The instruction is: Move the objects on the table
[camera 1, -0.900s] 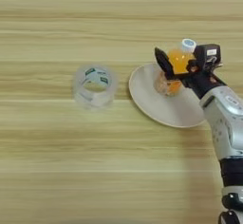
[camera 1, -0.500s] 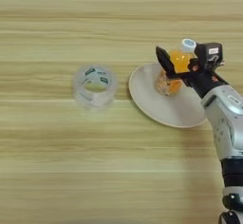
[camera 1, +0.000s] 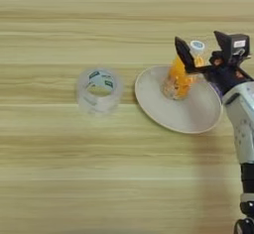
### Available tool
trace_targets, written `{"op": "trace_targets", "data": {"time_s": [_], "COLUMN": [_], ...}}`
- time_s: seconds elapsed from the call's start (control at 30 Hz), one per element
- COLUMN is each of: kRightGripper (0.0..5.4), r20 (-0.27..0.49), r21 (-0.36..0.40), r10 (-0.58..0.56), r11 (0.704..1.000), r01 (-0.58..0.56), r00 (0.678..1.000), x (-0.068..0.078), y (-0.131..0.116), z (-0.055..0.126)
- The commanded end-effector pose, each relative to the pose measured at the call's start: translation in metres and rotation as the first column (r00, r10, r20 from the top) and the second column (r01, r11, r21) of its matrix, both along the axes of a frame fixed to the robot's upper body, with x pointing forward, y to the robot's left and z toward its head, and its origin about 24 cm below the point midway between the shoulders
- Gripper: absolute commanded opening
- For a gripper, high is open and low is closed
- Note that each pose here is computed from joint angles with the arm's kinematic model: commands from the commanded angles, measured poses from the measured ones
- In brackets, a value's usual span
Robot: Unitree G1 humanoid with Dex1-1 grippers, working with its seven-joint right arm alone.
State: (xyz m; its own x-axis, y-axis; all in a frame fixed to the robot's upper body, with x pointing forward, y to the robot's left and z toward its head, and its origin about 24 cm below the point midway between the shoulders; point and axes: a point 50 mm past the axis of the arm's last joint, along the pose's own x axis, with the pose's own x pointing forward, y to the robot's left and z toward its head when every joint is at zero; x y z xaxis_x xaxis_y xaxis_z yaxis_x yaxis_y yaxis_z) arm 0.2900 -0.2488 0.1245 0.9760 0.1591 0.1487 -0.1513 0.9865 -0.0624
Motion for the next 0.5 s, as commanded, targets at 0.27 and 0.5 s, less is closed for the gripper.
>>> {"op": "trace_targets", "data": {"time_s": [0.27, 0.5], "kRightGripper": [5.39, 5.39], "r20": [0.294, 0.190], "r21": [-0.074, -0.107], "r10": [-0.208, -0.350], "r11": [0.968, 0.921], "r01": [0.239, 0.374], "r00": [0.933, 0.917], "x": [-0.024, -0.026], "y": [-0.058, -0.098], "z": [0.082, 0.066]}}
